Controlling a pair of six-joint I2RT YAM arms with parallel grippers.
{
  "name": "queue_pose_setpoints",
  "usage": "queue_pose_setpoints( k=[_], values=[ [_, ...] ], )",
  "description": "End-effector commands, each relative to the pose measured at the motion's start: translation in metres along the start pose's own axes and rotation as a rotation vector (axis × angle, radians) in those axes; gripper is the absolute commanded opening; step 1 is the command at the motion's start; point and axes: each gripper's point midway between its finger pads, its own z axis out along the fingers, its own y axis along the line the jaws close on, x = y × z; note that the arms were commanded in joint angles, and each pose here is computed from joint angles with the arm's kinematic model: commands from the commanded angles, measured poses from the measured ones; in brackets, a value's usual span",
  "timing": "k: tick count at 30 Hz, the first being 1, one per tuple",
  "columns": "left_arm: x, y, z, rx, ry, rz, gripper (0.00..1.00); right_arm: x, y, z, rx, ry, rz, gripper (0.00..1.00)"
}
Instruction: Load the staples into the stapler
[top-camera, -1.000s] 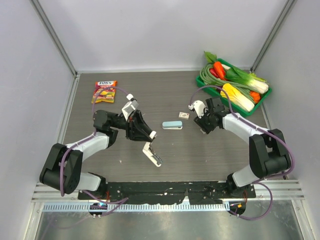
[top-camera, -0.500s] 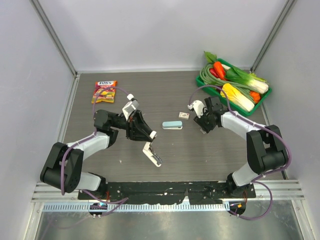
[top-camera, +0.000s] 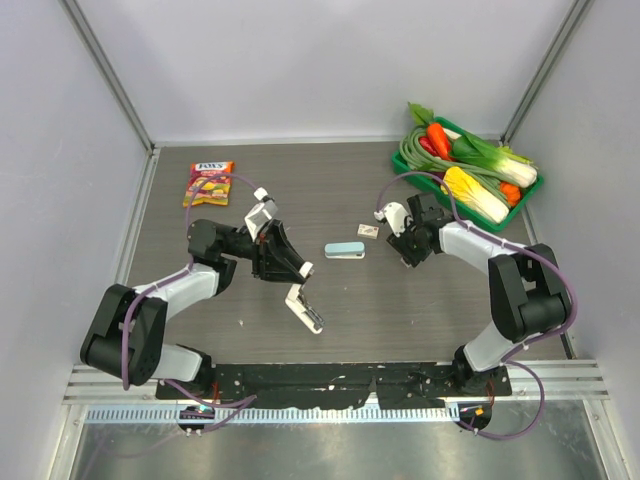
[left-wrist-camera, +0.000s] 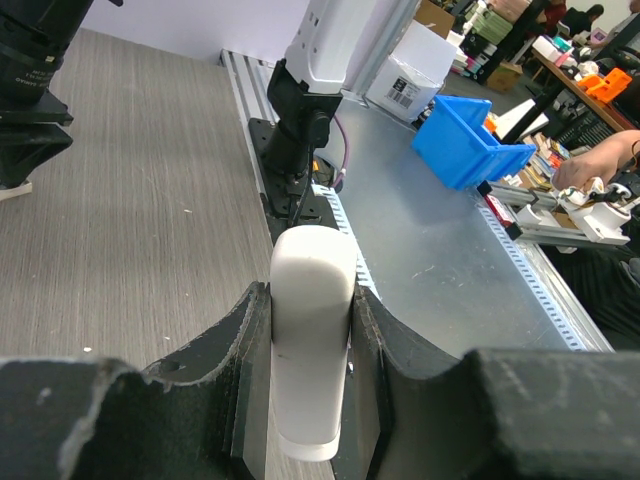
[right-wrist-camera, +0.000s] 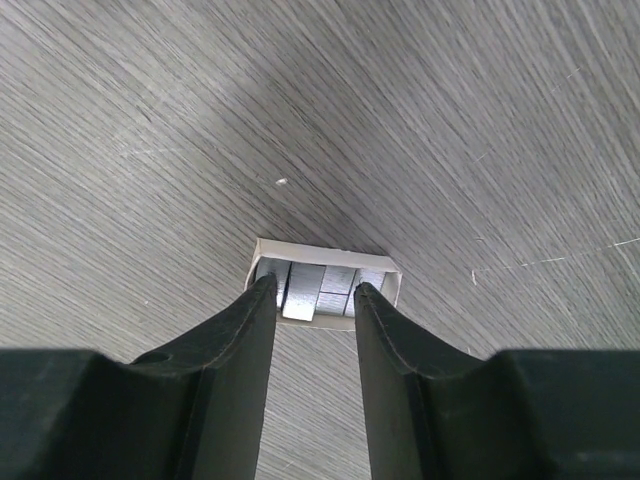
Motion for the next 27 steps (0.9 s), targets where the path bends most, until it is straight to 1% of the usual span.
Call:
queue_pose_setpoints(
  k=[1, 4, 5, 7, 15, 24, 27],
  values=[
    [-0.0091, -0.0052, 0.0012, 0.016, -0.009, 0.238, 0.00, -0.0143, -0.0110, -0.0035, 0.024, -0.028, -0.010, 0.41],
    [-0.0088, -0.0044, 0.0009, 0.014, -0.011, 0.237, 0.00, -0.0126, -0.0108, -0.0016, 0.017, -0.016, -0.007, 0.37],
    [-0.0091, -0.0047, 0.0013, 0.016, -0.010, 0.238, 0.00, -0.0139, -0.0098, -0.0012, 0.010, -0.017, -0.008, 0.34],
    [-0.0092, -0.0049, 0.0009, 0.015, -0.010, 0.240, 0.00, -0.0142, -0.0087, -0.0003, -0.002, -0.010, -0.007, 0.33],
    [-0.0096, -0.0052, 0.0013, 0.016, -0.011, 0.244, 0.00, -0.0114, -0.0061, 0.0003, -0.031, 0.011, 0.016, 0.32],
    [-0.0108, -0.0048, 0.0011, 0.012, -0.015, 0.240, 0.00, -0.0118, -0.0091, -0.0038, -0.042, -0.004, 0.050, 0.24],
    [-0.0117, -0.0051, 0.0016, 0.011, -0.017, 0.240, 0.00, -0.0130, -0.0090, -0.0049, -0.044, -0.011, 0.054, 0.24]
  ],
)
